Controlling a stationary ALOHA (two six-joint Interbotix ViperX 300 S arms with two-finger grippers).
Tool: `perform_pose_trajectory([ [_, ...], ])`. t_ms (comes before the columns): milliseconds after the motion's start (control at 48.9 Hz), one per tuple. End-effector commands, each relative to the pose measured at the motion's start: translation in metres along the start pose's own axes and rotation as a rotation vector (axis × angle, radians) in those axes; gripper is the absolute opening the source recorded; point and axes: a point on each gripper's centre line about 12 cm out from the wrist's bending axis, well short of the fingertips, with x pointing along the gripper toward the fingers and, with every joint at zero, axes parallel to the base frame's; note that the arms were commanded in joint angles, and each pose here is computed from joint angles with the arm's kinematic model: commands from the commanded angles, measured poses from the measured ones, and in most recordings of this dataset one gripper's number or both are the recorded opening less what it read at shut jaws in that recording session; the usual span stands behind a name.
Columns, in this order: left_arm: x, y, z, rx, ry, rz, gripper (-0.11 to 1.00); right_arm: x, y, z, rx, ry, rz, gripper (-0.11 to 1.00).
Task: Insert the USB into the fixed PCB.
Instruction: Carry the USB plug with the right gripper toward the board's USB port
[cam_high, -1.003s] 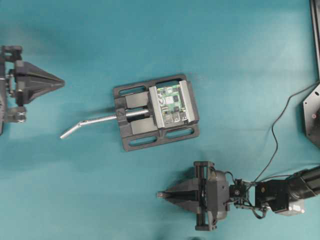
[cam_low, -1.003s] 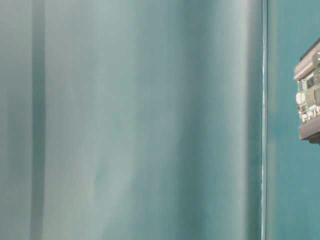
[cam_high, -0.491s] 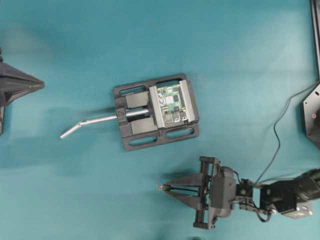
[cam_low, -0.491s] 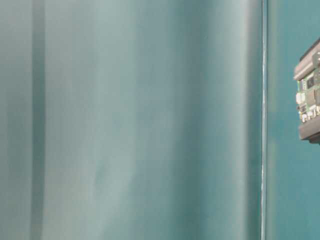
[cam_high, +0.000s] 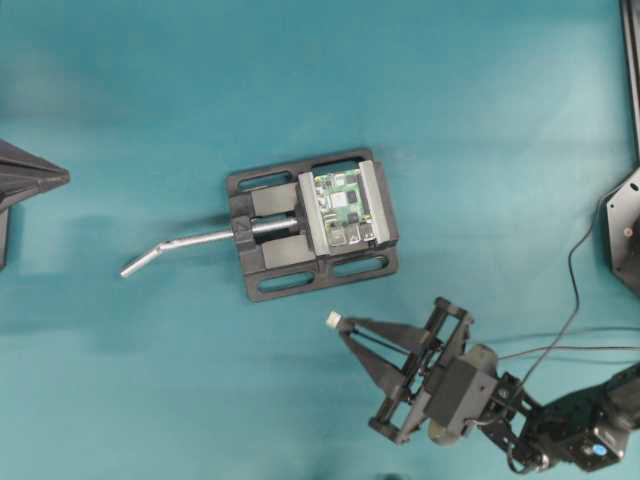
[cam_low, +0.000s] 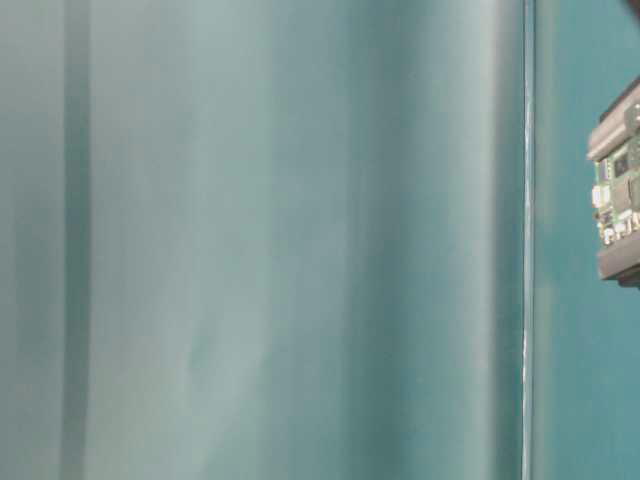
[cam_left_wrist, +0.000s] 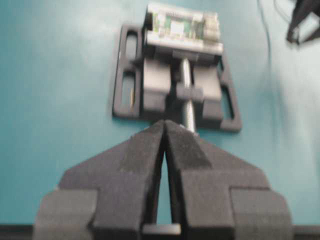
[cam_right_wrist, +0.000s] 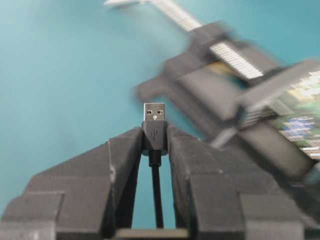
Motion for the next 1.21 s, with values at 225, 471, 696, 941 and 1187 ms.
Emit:
perform_pose_trajectory([
  [225, 0.000, -0.001, 0.002, -0.012, 0.015, 0.003, 0.06, 0.010, 0.009, -0.002, 0.109, -0.032, -0.232, 0.21],
  [471, 0.000, 0.000, 0.002, -0.012, 0.017, 0.003, 0.06, 0.019, 0.029, -0.014, 0.178, -0.044, -0.356, 0.21],
  [696, 0.000, -0.001, 0.002, -0.017, 0.015, 0.002, 0.06, 0.025, 0.031, -0.025, 0.204, -0.056, -0.479, 0.21],
  [941, 0.000, -0.001, 0.002, -0.012, 0.015, 0.003, 0.06, 0.024, 0.024, -0.029, 0.206, -0.055, -0.571, 0.21],
  [1187, 0.000, -0.001, 0.002, -0.015, 0.015, 0.003, 0.06, 0.023, 0.022, -0.028, 0.214, -0.059, -0.594, 0.21],
])
